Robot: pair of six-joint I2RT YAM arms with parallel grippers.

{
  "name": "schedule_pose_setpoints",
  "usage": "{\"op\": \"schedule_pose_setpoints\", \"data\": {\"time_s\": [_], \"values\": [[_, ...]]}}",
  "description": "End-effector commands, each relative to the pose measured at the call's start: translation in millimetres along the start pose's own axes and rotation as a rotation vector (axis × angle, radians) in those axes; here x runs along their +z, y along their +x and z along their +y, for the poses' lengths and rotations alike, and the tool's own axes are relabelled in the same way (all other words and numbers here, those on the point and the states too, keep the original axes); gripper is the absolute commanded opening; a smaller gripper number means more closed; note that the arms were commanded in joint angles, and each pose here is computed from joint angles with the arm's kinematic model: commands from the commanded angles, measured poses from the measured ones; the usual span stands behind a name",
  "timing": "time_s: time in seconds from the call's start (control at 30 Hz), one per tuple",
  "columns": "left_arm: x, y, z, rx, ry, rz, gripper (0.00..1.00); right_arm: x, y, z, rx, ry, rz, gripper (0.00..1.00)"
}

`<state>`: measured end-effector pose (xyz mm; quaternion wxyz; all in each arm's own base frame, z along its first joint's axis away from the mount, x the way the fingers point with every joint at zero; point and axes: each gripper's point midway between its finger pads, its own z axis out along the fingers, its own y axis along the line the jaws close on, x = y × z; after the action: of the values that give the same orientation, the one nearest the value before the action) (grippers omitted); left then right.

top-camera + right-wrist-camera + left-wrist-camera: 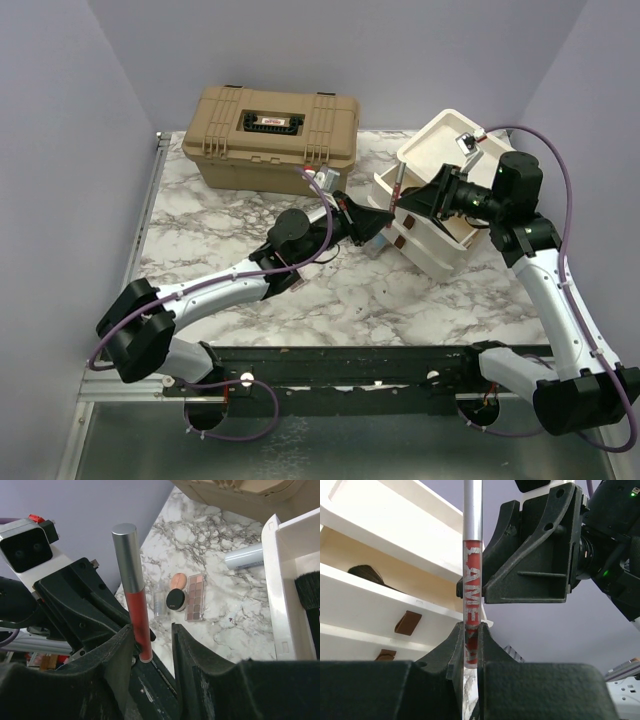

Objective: Organize the makeup
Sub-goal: Pick up the makeup from the center of the board.

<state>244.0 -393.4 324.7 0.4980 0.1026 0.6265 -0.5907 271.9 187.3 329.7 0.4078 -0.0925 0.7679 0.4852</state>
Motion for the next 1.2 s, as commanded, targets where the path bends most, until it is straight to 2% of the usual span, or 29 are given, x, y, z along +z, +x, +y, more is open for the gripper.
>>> {"op": "schedule_pose_setpoints", "data": {"time_s": [0.0, 0.23, 0.57, 0.63, 0.73, 0.83, 0.93, 1.07, 1.17], "values": [[6, -4, -8, -0.023, 0.036, -0.035, 0.00, 2, 1, 14, -0.022, -0.064, 0.025, 0.42], [9, -4, -14, -0.025, 0.062, -0.030, 0.00, 4, 4, 13, -0.018, -0.064, 0.037, 0.39], [9, -1, -14, -0.025, 0.068, -0.023, 0.00, 6, 2, 11, -0.017, -0.054, 0.032, 0.14], [9, 1, -13, -0.030, 0.064, -0.020, 0.10, 5, 0, 10, -0.018, -0.043, 0.023, 0.11], [7, 2, -9, -0.037, 0.049, -0.025, 0.37, 4, -3, 9, -0.027, -0.020, 0.001, 0.10], [4, 1, -4, -0.036, 0.026, -0.038, 0.50, 2, -11, 3, -0.055, 0.034, -0.032, 0.08], [-2, 0, 5, -0.035, -0.017, -0.056, 0.60, -2, -24, -14, -0.135, 0.152, -0.063, 0.08], [-9, -1, 15, -0.033, -0.074, -0.066, 0.65, -15, -39, -46, -0.239, 0.371, -0.045, 0.08], [-12, -2, 24, -0.017, -0.124, -0.069, 0.67, -22, -42, -61, -0.292, 0.460, -0.012, 0.09]]}}
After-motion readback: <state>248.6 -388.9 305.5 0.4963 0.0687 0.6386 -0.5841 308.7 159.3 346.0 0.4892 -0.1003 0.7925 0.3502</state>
